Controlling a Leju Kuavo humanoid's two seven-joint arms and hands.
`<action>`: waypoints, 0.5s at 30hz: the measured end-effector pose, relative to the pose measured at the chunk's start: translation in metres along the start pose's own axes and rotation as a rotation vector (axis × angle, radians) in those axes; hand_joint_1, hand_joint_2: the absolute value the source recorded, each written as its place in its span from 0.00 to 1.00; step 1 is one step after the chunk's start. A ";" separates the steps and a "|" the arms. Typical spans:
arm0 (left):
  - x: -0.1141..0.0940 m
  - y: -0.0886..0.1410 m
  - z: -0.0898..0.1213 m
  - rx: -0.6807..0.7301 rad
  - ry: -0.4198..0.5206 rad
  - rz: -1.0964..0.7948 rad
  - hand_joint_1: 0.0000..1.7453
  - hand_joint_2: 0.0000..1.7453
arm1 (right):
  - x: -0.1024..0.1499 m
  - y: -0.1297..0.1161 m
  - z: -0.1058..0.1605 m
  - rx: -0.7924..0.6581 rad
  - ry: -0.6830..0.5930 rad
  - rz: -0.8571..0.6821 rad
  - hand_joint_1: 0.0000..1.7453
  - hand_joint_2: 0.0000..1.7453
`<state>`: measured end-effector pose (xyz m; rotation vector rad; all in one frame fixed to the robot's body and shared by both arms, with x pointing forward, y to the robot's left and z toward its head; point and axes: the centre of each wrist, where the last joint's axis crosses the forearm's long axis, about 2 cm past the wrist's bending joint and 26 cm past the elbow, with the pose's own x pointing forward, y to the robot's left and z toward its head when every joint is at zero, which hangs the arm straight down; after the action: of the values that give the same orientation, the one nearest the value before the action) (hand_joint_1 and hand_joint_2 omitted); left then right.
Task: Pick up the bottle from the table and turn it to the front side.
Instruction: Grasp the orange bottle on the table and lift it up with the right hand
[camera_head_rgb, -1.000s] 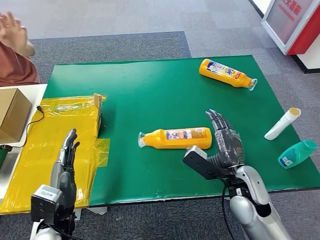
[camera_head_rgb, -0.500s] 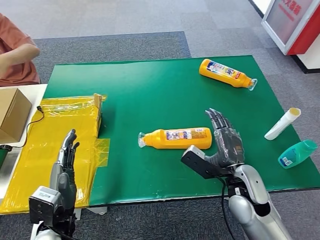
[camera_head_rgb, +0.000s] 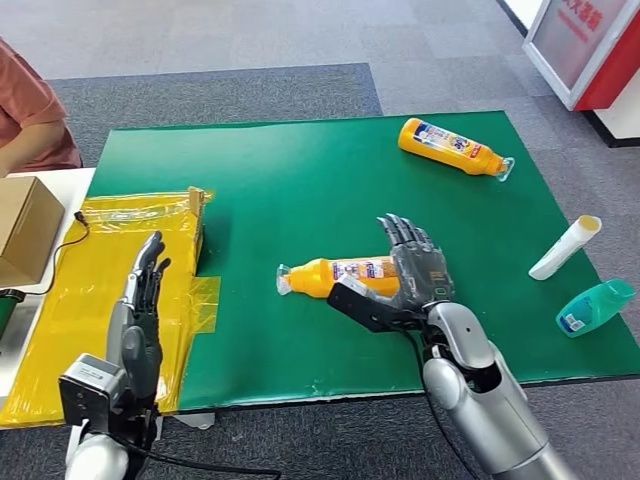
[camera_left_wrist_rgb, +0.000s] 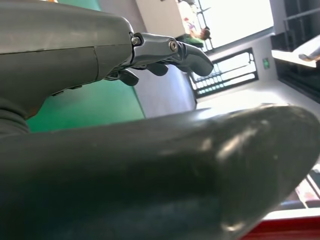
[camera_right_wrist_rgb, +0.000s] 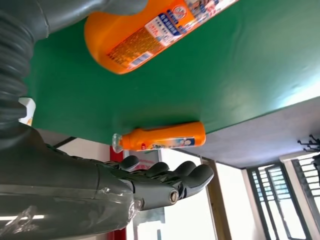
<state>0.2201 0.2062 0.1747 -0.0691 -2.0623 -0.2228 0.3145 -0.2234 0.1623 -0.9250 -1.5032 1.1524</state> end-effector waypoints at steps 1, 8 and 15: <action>0.001 -0.002 -0.004 -0.008 -0.011 0.006 0.00 0.00 | 0.002 0.003 -0.004 0.011 0.003 0.005 0.00 1.00; 0.007 -0.010 -0.020 -0.049 -0.053 0.038 0.00 0.00 | 0.012 0.022 -0.026 0.068 0.036 0.018 0.00 1.00; 0.009 -0.015 -0.026 -0.069 -0.066 0.057 0.00 0.00 | 0.014 0.035 -0.036 0.125 0.063 -0.001 0.00 1.00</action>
<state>0.2362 0.1863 0.1925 -0.1790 -2.1152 -0.2591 0.3468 -0.1931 0.1343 -0.8678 -1.3648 1.1921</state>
